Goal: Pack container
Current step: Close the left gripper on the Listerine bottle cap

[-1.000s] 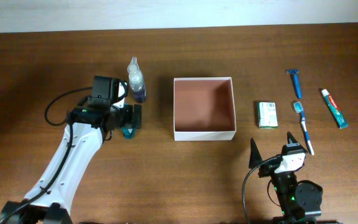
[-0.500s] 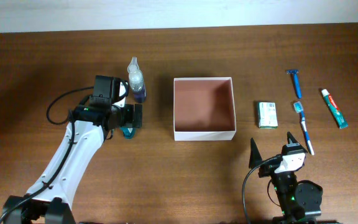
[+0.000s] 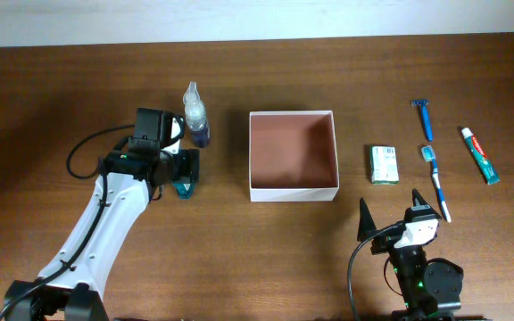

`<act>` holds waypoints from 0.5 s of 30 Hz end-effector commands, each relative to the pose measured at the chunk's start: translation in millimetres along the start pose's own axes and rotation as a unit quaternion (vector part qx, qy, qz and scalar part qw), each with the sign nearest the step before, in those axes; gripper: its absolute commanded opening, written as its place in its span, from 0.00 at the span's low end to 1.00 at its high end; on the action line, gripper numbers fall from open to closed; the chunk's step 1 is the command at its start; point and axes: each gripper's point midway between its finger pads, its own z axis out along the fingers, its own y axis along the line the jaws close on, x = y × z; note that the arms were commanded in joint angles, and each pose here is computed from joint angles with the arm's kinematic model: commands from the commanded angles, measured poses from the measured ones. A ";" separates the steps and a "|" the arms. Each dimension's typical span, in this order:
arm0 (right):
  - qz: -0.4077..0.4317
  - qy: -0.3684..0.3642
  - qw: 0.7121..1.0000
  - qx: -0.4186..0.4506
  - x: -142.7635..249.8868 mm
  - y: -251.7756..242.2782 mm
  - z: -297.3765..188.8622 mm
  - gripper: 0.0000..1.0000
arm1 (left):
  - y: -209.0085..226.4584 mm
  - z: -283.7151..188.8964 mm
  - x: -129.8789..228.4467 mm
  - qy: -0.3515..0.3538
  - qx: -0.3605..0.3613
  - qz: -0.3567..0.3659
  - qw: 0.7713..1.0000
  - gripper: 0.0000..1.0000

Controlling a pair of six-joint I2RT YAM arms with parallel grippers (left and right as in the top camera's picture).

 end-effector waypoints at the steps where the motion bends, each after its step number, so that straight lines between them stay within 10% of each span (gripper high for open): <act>1: -0.002 -0.001 1.000 0.002 2.0 0.1 0.1 0.99 | 0.1 -0.8 -2.1 0.001 -0.003 0.000 1.000 0.72; 15: -0.002 -0.001 1.000 0.002 2.0 0.1 0.1 0.99 | 0.3 -0.8 -0.5 0.004 -0.003 0.000 1.000 0.59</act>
